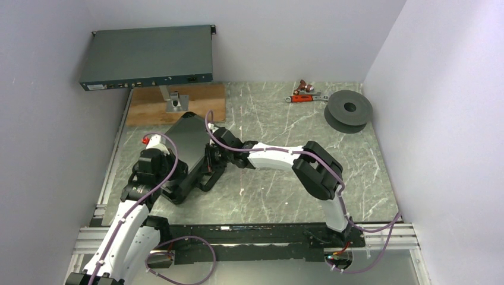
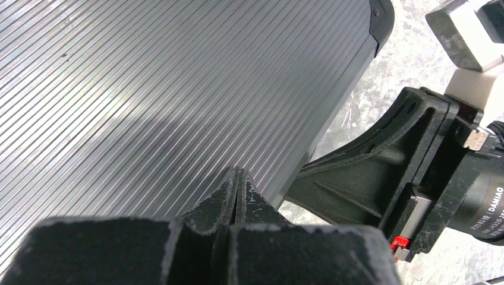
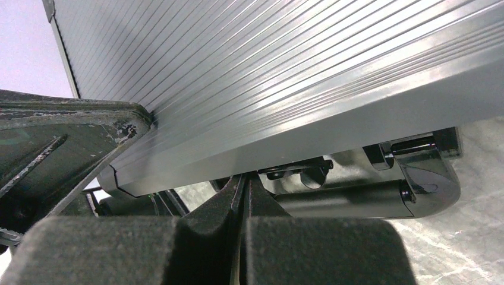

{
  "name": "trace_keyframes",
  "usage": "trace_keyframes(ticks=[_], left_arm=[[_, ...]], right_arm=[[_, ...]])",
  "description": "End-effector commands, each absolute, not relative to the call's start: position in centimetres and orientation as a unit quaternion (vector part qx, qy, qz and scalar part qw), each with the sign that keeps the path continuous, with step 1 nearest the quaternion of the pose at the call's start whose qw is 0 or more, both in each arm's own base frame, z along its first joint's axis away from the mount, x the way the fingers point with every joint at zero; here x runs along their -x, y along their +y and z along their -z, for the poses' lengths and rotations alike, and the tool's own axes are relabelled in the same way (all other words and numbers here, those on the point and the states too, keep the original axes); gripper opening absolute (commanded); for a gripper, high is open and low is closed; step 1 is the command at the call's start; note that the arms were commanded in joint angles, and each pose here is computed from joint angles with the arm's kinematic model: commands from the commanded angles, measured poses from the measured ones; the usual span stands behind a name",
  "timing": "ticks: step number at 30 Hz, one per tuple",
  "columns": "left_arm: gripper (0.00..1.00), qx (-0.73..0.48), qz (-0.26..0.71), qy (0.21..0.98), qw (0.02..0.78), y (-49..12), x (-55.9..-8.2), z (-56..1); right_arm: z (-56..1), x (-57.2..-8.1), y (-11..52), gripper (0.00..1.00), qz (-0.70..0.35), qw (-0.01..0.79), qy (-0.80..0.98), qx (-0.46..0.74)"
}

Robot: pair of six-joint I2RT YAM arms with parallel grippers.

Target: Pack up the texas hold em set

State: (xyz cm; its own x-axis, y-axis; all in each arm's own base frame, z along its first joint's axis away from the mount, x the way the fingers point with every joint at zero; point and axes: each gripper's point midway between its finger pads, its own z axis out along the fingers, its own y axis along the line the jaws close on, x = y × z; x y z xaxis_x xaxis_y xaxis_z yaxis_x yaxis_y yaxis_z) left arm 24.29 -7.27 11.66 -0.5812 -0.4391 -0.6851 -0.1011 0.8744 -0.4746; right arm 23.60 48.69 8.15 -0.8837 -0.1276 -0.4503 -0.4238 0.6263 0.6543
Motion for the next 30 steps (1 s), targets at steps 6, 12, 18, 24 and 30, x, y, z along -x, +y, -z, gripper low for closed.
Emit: trace_keyframes(ticks=[6, 12, 18, 24, 30], left_arm=[[0.0, 0.162, 0.184, 0.886, 0.394, -7.1, -22.9, -10.3], [0.0, 0.162, 0.182, 0.888, 0.391, -7.1, -22.8, -10.2], [0.0, 0.162, 0.177, 0.89, 0.388, -7.0, -22.9, -10.0], [0.0, 0.161, 0.177, 0.891, 0.387, -7.0, -23.0, -9.9], [0.0, 0.16, 0.179, 0.89, 0.387, -7.1, -22.9, -9.9]], right_arm=[[-12.0, -25.3, 48.9, 0.0, -0.438, 0.256, 0.846, 0.164], [-10.9, -24.8, 48.1, 0.0, -0.433, 0.252, 0.849, 0.169], [-10.4, -24.2, 46.3, 0.0, -0.427, 0.255, 0.852, 0.166], [-9.7, -24.3, 46.1, 0.0, -0.43, 0.253, 0.851, 0.166], [-9.5, -24.8, 47.4, 0.0, -0.44, 0.25, 0.846, 0.167]])
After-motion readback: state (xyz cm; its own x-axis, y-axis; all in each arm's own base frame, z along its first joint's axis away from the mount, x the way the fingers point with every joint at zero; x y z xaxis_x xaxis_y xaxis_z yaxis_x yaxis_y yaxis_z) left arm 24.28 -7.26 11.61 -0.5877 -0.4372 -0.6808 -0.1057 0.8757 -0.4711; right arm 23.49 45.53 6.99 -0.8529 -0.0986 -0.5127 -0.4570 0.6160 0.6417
